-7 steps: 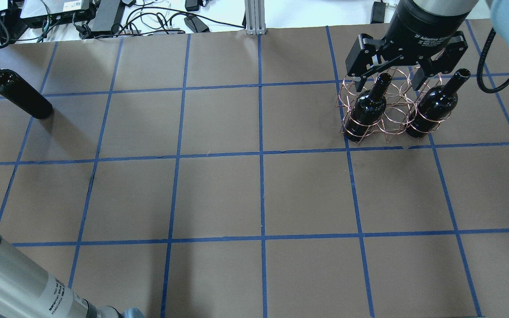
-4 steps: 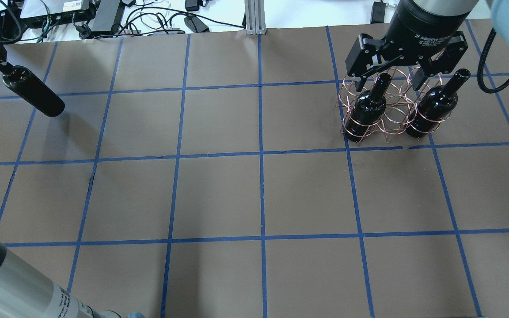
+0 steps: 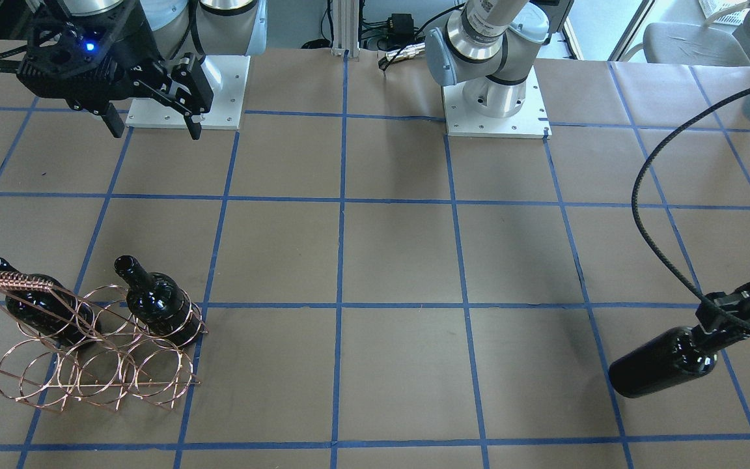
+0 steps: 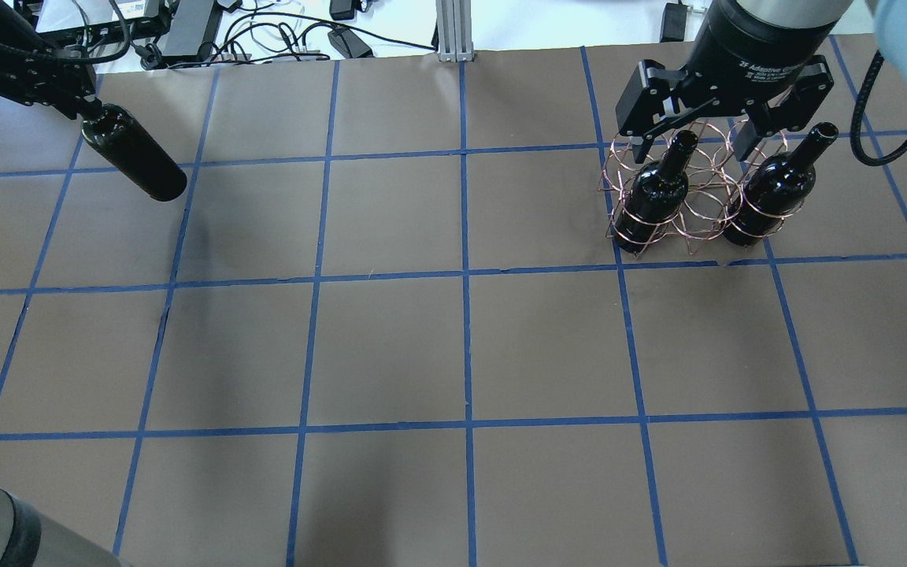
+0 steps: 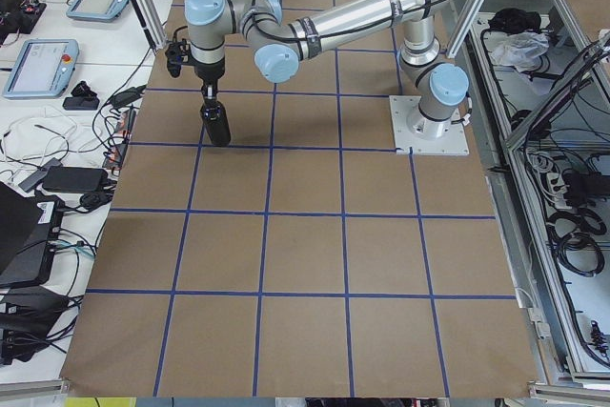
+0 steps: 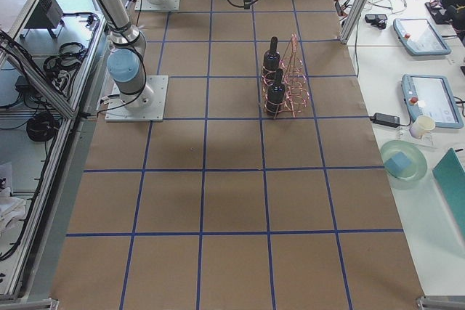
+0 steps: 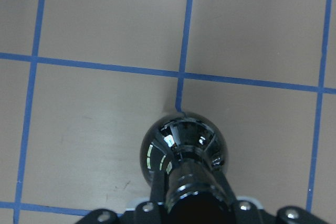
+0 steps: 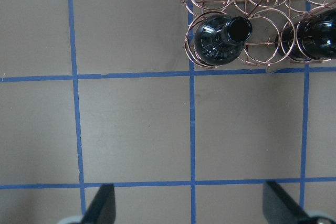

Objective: Place wine into wine basket
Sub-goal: 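Carry the bottle with the left gripper toward the table center, set upright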

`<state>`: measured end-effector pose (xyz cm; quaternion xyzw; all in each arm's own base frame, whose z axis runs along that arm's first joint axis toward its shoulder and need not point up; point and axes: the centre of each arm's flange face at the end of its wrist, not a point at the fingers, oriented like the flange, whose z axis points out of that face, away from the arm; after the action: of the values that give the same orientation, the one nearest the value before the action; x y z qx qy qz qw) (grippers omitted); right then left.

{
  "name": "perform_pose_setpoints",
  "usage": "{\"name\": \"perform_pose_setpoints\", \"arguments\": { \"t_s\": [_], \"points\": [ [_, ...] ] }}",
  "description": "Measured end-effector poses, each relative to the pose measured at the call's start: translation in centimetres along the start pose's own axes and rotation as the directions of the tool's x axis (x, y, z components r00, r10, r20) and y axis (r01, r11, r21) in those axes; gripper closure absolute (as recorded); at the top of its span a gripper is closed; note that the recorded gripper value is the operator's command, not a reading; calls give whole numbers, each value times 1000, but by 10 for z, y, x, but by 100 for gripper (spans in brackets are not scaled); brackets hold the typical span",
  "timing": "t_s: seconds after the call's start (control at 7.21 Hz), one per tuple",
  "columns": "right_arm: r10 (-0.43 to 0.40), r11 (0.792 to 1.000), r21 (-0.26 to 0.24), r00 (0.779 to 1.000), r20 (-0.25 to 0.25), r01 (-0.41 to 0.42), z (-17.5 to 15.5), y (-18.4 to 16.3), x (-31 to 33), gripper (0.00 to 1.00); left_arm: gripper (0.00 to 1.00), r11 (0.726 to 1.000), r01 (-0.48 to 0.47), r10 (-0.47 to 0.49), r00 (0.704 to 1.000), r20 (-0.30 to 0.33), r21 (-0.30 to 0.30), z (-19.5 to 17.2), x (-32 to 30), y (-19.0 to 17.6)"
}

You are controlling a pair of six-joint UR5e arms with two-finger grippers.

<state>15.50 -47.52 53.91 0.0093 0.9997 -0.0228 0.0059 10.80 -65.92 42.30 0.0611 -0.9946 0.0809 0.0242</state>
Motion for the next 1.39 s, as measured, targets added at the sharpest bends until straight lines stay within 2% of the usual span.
{"name": "perform_pose_setpoints", "arguments": {
  "t_s": [0.55,0.97,1.39],
  "points": [
    [0,1000,-1,1000,0,0,0,0,0,0,100,997,74,-74,997,-22,-25,4,119,43],
    [-1,1000,0,1000,0,1,0,0,0,0,100,994,82,-84,996,-25,-70,11,190,89],
    [0,1000,-1,1000,0,0,0,0,0,0,100,991,58,-58,998,6,-117,15,217,122]
  ]
}}
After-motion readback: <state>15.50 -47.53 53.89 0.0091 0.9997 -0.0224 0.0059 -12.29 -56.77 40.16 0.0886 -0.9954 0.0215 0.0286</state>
